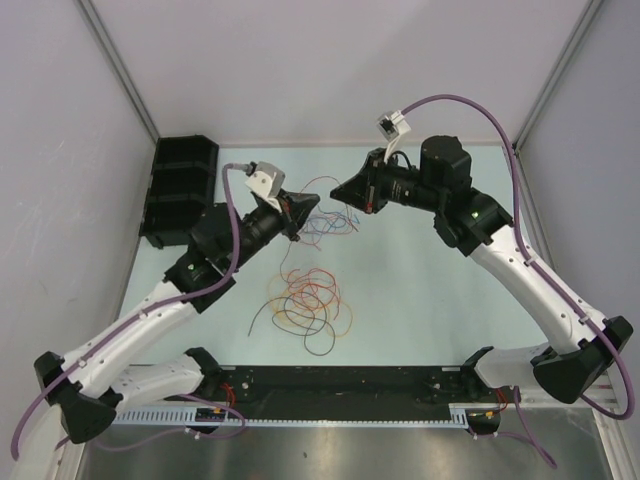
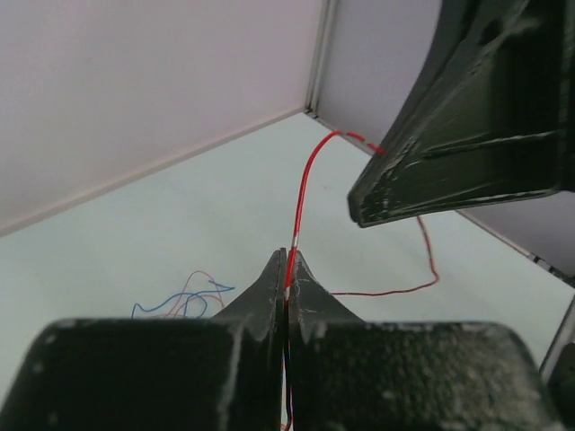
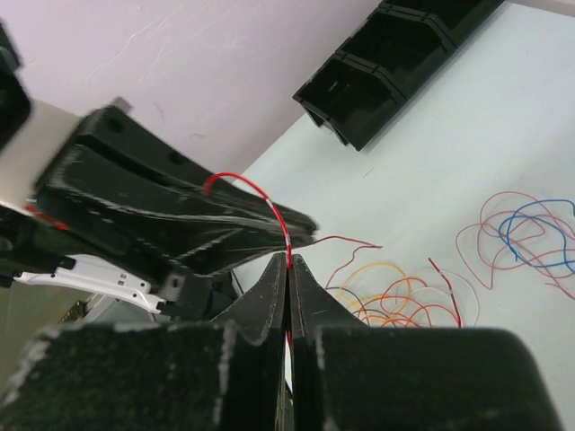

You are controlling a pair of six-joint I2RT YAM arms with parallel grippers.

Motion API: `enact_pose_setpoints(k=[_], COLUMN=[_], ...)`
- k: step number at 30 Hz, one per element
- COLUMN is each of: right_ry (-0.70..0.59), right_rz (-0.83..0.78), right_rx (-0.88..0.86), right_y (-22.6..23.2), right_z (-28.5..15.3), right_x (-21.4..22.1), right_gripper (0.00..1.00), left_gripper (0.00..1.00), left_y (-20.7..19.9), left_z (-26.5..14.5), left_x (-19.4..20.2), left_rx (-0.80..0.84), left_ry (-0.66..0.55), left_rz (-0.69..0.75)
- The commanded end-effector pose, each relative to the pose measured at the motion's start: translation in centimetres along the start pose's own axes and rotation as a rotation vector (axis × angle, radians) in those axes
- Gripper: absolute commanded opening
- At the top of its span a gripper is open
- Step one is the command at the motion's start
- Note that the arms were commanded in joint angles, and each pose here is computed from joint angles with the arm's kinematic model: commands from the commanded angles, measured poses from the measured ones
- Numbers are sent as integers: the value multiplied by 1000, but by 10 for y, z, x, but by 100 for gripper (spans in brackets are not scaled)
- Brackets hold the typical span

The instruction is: Untangle the cables

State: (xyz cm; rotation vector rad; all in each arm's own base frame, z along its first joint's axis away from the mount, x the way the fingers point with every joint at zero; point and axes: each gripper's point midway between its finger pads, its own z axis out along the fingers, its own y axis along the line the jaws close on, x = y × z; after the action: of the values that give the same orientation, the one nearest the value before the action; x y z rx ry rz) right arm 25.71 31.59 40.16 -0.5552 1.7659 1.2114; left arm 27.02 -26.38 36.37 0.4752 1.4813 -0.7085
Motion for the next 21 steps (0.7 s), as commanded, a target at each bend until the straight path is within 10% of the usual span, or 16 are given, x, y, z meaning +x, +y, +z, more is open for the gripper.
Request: enact_pose_setpoints(k=[1, 3, 4, 7, 21], right_ry=[-19, -1, 7, 20, 70], right_rz=[-35, -25, -16, 8, 92], right_rx=[-8, -1, 6, 42, 279], right_y=[4, -2, -5, -15, -62], right_z=[-5, 1, 4, 9, -17], right_x=[-9, -3, -1, 4, 42], right_gripper=[0, 9, 43, 85, 98], left_gripper=[0, 0, 0, 0, 0], left_y=[-22, -15, -6, 18, 159], left_z=[-28, -37, -41, -41, -5], left_x=[-59, -73, -82, -99, -149], left_rx=[91, 39, -16, -168, -624], left_ry=[-136, -155, -143, -120, -131], left_rz=[-40, -52, -54, -48, -64])
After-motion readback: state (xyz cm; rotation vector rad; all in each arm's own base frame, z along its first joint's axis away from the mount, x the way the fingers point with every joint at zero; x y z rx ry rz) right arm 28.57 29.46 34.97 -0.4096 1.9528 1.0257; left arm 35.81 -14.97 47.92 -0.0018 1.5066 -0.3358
